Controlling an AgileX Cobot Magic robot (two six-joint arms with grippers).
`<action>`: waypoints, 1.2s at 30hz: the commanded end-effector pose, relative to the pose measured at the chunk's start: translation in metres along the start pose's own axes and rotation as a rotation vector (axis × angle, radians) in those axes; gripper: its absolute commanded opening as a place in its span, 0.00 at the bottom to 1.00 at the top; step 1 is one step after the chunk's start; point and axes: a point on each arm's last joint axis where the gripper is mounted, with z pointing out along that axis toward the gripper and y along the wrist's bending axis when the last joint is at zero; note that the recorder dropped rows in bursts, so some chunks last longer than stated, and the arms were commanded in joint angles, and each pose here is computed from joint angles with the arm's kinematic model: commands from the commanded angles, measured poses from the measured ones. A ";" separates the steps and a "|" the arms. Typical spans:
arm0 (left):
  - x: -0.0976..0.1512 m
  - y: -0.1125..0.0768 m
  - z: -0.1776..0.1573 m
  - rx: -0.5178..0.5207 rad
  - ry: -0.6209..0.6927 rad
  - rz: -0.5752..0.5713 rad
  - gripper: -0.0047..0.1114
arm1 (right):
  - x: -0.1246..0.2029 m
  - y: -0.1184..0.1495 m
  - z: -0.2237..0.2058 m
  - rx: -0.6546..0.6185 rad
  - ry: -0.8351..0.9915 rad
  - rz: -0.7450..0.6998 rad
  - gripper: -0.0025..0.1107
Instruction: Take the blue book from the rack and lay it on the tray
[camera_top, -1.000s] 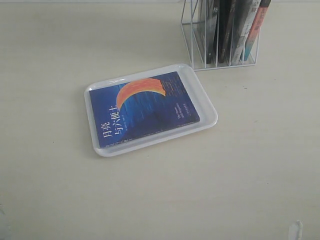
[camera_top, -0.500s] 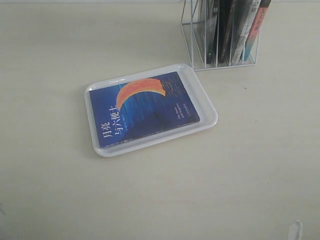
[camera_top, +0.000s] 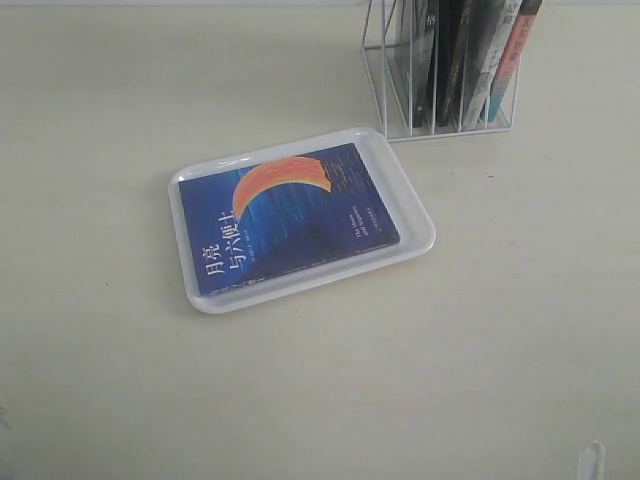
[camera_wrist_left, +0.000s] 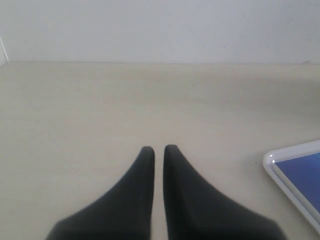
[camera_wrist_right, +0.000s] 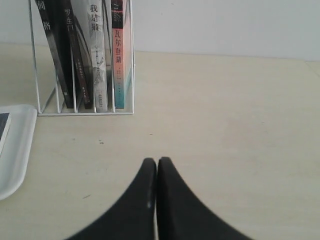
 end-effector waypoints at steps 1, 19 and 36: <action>0.001 0.000 0.000 0.008 -0.004 0.006 0.09 | 0.000 0.000 0.000 0.002 -0.004 -0.003 0.02; 0.001 0.000 0.000 0.008 -0.004 0.006 0.09 | 0.000 0.010 -0.001 -0.104 -0.004 -0.034 0.02; 0.001 0.000 0.000 0.008 -0.004 0.006 0.09 | 0.000 0.011 -0.001 -0.120 -0.001 -0.026 0.02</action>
